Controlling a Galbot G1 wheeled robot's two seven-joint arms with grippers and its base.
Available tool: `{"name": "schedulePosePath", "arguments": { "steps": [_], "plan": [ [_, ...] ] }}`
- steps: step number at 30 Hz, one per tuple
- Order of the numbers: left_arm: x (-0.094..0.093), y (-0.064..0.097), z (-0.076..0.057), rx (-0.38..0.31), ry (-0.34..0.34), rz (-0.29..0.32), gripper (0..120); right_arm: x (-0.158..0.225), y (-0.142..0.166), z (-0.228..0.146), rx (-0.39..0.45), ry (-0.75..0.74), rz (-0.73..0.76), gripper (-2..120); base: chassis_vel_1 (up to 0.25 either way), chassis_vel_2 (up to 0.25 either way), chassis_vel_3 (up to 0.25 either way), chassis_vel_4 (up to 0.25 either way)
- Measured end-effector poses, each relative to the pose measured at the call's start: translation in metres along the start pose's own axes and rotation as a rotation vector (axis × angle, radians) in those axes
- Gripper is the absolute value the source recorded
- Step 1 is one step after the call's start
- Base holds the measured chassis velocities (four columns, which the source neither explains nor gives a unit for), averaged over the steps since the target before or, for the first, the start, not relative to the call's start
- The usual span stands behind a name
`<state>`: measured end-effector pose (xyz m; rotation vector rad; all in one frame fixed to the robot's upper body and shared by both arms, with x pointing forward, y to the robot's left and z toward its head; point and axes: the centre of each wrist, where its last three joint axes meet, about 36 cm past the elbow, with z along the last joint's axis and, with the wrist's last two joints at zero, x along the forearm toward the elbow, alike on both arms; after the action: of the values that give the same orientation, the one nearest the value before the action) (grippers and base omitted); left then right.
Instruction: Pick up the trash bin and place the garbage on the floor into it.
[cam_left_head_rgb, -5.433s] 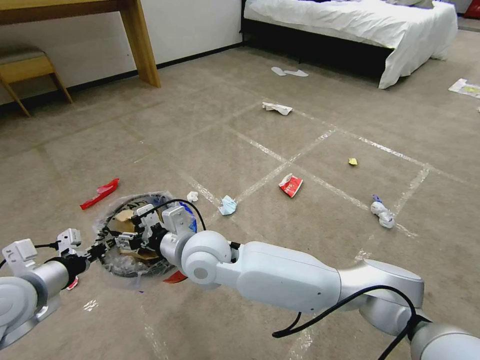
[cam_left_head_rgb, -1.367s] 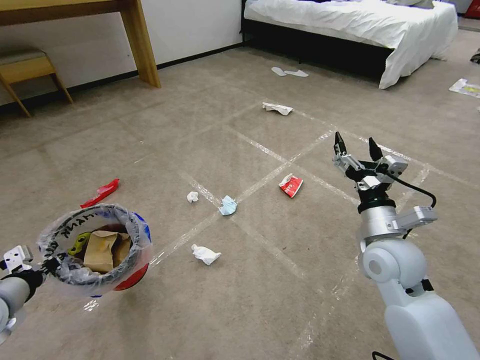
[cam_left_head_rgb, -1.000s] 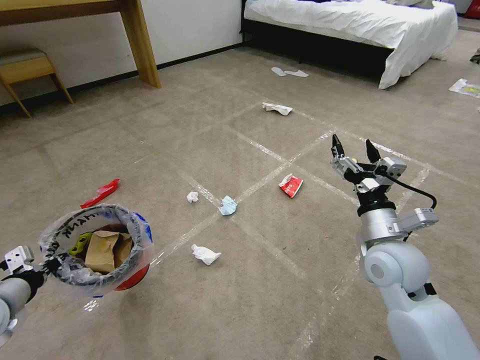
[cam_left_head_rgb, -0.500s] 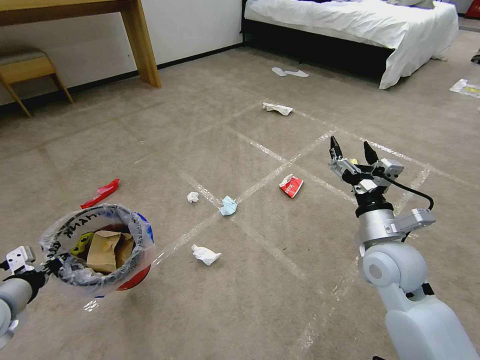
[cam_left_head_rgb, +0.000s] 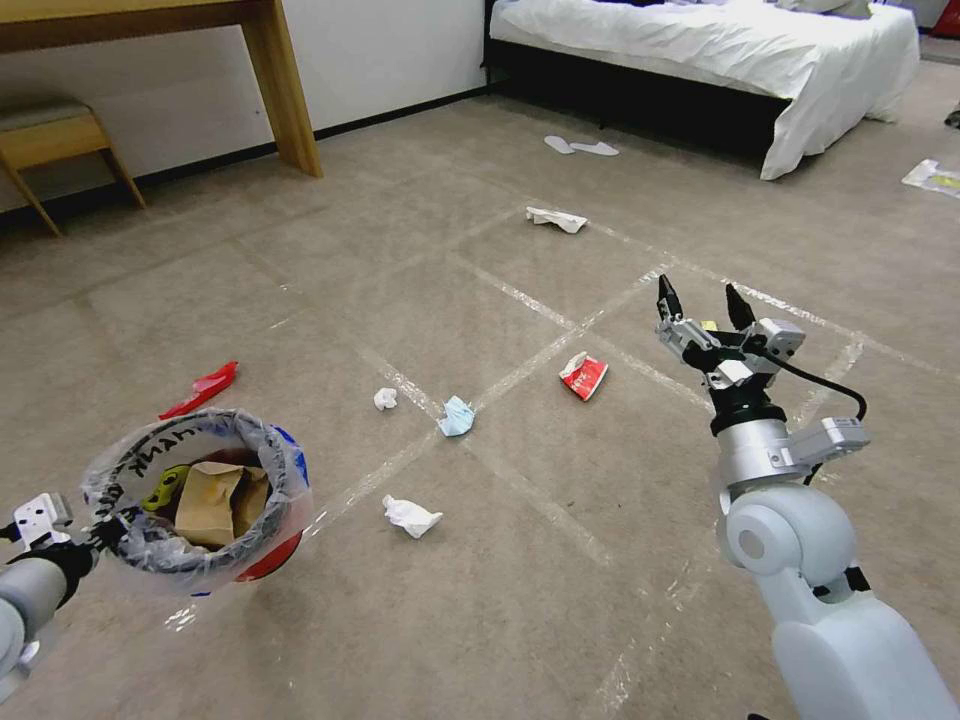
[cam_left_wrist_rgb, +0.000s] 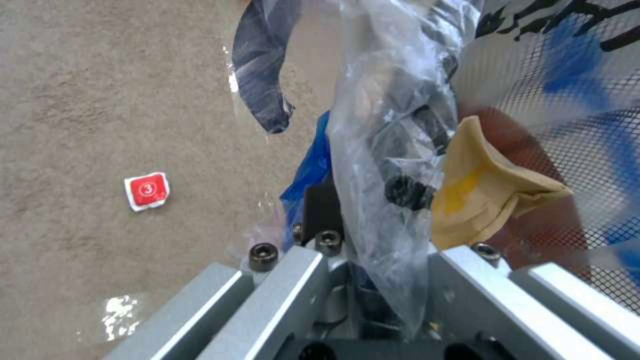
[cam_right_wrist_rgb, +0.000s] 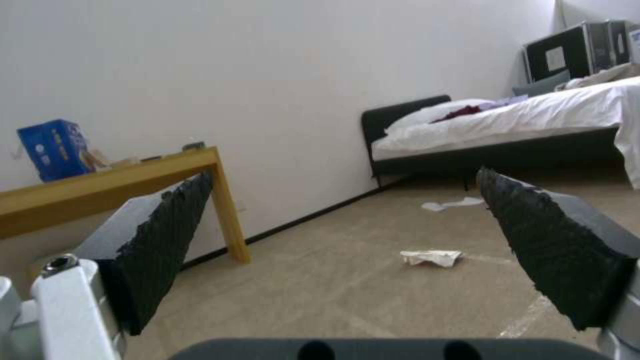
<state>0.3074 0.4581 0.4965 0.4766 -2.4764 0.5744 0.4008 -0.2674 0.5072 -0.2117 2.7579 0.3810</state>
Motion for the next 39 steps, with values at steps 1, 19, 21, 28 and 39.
{"name": "schedulePosePath", "arguments": {
  "steps": [1, 19, 21, 28, 39],
  "plan": [
    [0.000, 0.000, 0.000, -0.001, 0.000, -0.001, 0, -0.002, 0.001, 0.002, 0.003, 0.007, -0.008, 100, -0.036, 0.038, 0.020, -0.059],
    [0.015, 0.013, 0.000, 0.012, -0.024, -0.042, 0, -0.103, 0.116, 0.071, -0.392, 0.886, -0.029, 100, 0.000, 0.000, 0.000, 0.000],
    [0.017, 0.015, 0.001, 0.012, -0.026, -0.046, 0, -0.110, 0.130, 0.079, -0.416, 0.972, -0.024, 100, 0.000, 0.000, 0.000, 0.000],
    [0.022, 0.024, 0.004, 0.013, -0.040, -0.076, 0, -0.123, 0.158, 0.152, -0.423, 1.264, 0.143, 100, 0.000, 0.000, 0.000, 0.000],
    [0.022, 0.031, 0.008, 0.019, -0.046, -0.096, 0, -0.108, 0.160, 0.210, -0.492, 1.397, 0.280, 100, 0.000, 0.000, 0.000, 0.000]
  ]
}}
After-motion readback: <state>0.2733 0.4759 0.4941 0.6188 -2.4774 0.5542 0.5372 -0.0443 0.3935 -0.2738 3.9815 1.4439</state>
